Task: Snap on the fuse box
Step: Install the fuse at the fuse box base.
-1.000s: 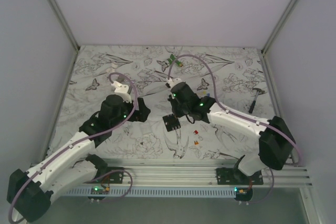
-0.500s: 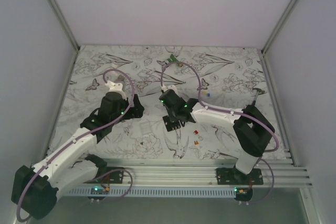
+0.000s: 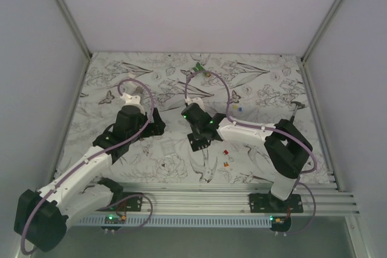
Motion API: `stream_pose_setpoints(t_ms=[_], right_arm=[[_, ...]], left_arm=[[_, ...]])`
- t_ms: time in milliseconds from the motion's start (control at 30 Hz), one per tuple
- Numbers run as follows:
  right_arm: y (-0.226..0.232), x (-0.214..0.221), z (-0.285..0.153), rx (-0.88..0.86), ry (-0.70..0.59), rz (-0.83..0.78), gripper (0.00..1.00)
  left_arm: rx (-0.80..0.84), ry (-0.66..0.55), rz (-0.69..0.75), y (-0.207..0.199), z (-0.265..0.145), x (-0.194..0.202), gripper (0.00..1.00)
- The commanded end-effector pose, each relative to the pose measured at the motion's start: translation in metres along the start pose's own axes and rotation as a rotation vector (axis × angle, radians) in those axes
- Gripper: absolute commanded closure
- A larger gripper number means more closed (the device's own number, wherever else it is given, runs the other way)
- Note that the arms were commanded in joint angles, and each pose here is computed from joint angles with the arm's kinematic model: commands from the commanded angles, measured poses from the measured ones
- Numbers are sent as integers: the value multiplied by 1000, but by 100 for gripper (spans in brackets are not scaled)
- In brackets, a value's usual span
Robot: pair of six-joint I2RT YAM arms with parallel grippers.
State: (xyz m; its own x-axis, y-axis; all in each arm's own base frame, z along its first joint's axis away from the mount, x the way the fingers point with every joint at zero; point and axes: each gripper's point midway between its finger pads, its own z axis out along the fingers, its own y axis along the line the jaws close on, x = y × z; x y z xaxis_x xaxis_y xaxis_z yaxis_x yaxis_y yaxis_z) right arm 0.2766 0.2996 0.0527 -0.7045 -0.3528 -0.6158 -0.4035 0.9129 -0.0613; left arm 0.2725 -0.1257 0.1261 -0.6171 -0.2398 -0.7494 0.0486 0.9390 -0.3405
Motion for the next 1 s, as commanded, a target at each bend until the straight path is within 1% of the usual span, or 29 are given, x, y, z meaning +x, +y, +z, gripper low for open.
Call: stream_pose_setpoints(t_ms=[0, 533, 967], right_arm=[[10, -14, 2, -5, -40, 34, 100], [11, -4, 5, -6, -3, 55, 100], [12, -7, 1, -21, -18, 57, 100]], left_arm=[[-13, 28, -11, 4, 0, 7, 0], [-6, 32, -17, 3, 0, 8, 0], [-6, 30, -20, 3, -1, 8, 0]])
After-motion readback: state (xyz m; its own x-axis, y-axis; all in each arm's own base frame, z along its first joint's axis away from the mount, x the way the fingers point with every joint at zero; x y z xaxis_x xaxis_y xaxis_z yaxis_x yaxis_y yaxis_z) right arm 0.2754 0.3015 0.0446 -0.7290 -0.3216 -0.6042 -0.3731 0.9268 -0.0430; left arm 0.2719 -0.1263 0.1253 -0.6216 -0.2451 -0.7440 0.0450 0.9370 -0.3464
